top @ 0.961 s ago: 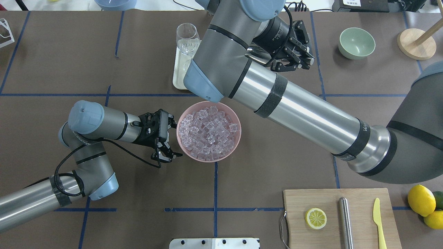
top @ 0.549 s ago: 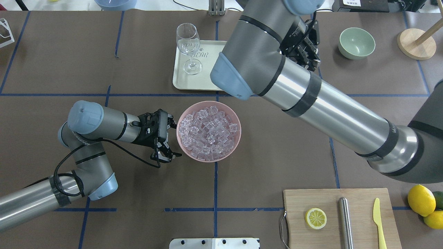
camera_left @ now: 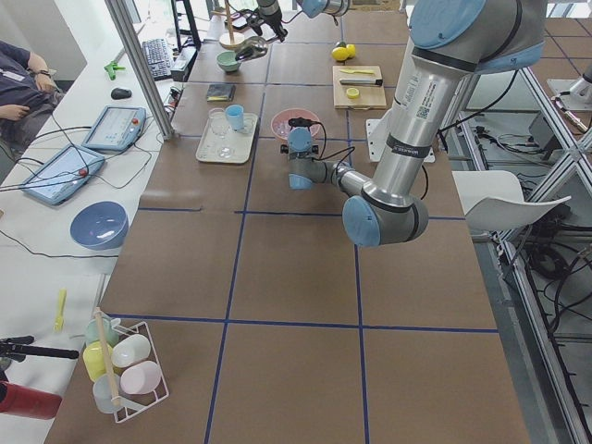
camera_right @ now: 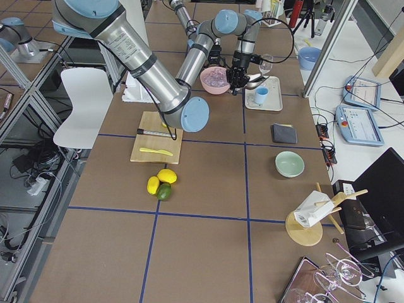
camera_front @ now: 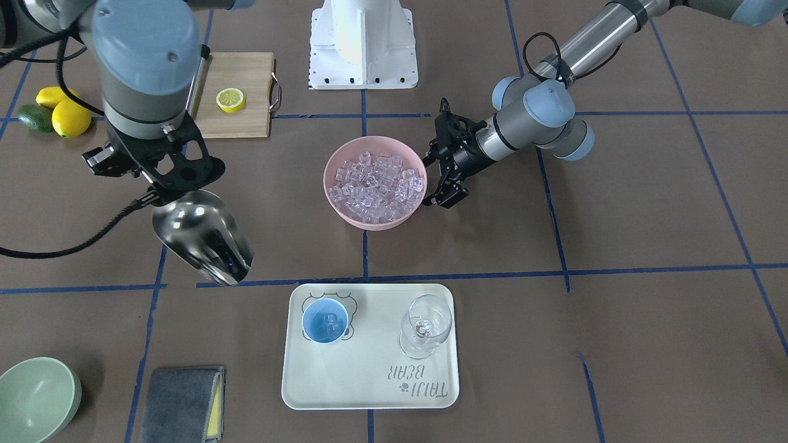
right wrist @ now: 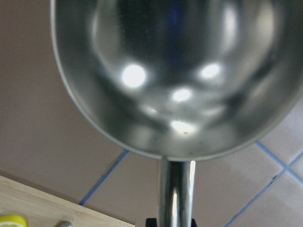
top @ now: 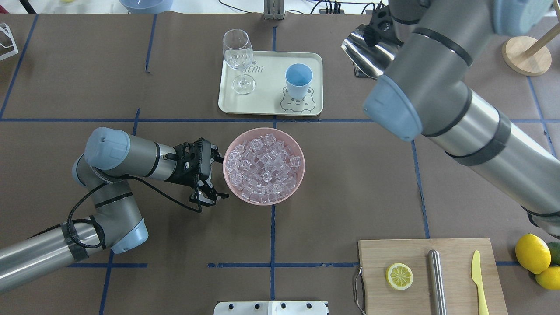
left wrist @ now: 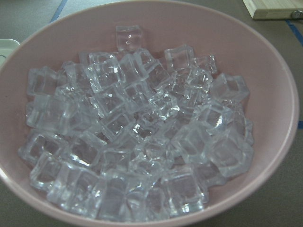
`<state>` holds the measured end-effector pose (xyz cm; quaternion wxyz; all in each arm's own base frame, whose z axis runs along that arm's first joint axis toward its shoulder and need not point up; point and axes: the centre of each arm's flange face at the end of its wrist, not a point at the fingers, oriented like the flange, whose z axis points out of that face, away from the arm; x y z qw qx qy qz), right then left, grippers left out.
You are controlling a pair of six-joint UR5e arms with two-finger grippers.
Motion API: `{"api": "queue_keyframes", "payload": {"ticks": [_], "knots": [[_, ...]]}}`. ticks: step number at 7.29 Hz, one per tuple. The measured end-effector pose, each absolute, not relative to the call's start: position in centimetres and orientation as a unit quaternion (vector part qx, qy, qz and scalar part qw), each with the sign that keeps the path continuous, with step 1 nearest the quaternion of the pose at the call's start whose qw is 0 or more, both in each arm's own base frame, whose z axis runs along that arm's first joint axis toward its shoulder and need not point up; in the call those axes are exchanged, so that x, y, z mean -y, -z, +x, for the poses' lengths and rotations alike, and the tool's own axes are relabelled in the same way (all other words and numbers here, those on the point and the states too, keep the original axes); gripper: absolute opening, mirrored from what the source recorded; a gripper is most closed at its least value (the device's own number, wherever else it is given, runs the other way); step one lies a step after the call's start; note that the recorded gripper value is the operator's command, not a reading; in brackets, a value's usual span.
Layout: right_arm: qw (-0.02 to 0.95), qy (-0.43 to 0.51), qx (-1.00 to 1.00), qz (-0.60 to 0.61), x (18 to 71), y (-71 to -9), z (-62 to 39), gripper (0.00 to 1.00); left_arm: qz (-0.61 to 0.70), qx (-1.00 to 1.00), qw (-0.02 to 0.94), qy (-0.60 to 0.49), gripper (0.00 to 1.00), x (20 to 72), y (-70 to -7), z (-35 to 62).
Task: Put ice in cup with scoop
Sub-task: 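Carry the empty scoop back beside the pink bowl with the right gripper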
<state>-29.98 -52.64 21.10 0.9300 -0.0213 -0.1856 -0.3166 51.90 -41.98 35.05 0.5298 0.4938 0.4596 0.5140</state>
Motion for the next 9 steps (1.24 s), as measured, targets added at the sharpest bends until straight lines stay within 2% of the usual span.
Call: {"api": "queue_keyframes", "payload": {"ticks": [4, 9], "knots": [[0.951, 0.142, 0.255, -0.101, 47.5, -27.8, -27.1, 0.0, 0.495, -0.46, 0.529, -0.514, 0.99, 42.0, -34.9, 51.9], [0.914, 0.058, 0.337, -0.22, 43.3, -38.1, -26.6, 0.0, 0.496, -0.459, 0.529, -0.514, 0.99, 42.0, -34.8, 52.0]]}}
